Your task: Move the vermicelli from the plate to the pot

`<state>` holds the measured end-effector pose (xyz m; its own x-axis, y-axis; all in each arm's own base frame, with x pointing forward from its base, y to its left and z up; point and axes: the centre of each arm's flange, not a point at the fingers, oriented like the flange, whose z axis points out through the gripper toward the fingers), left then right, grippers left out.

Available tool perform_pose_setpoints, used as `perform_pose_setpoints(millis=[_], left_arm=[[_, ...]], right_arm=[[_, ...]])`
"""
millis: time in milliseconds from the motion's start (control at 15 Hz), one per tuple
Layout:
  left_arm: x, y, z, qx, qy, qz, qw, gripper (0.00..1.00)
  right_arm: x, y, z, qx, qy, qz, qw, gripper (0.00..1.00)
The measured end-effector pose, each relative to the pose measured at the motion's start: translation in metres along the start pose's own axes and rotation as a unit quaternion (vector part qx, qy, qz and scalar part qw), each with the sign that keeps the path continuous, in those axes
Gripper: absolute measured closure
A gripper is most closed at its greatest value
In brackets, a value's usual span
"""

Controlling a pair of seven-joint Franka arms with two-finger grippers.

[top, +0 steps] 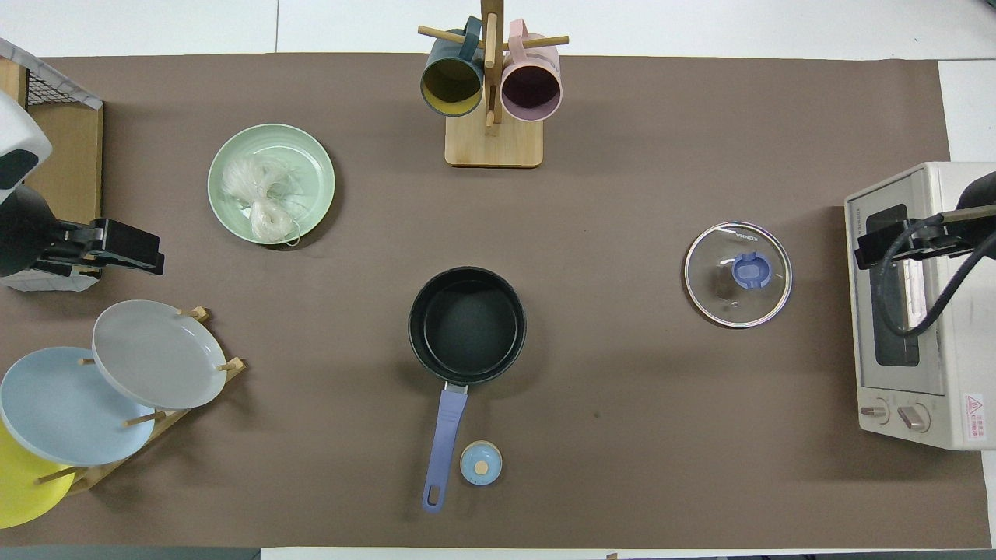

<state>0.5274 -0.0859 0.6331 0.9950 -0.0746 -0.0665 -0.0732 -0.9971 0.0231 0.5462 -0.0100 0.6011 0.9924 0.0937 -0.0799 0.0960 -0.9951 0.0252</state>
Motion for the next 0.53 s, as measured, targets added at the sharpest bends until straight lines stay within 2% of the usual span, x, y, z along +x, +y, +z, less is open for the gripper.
perform_pose_setpoints(millis=[333, 533], left_arm=[[0.009, 0.000, 0.002, -0.003, 0.017, -0.015, 1.000, 0.00], [0.041, 0.000, 0.040, -0.008, 0.011, -0.043, 0.999, 0.00]], right_arm=[[0.007, 0.000, 0.010, -0.002, 0.036, -0.002, 0.999, 0.00], [0.011, -0.005, 0.023, 0.001, 0.040, -0.006, 0.999, 0.00]])
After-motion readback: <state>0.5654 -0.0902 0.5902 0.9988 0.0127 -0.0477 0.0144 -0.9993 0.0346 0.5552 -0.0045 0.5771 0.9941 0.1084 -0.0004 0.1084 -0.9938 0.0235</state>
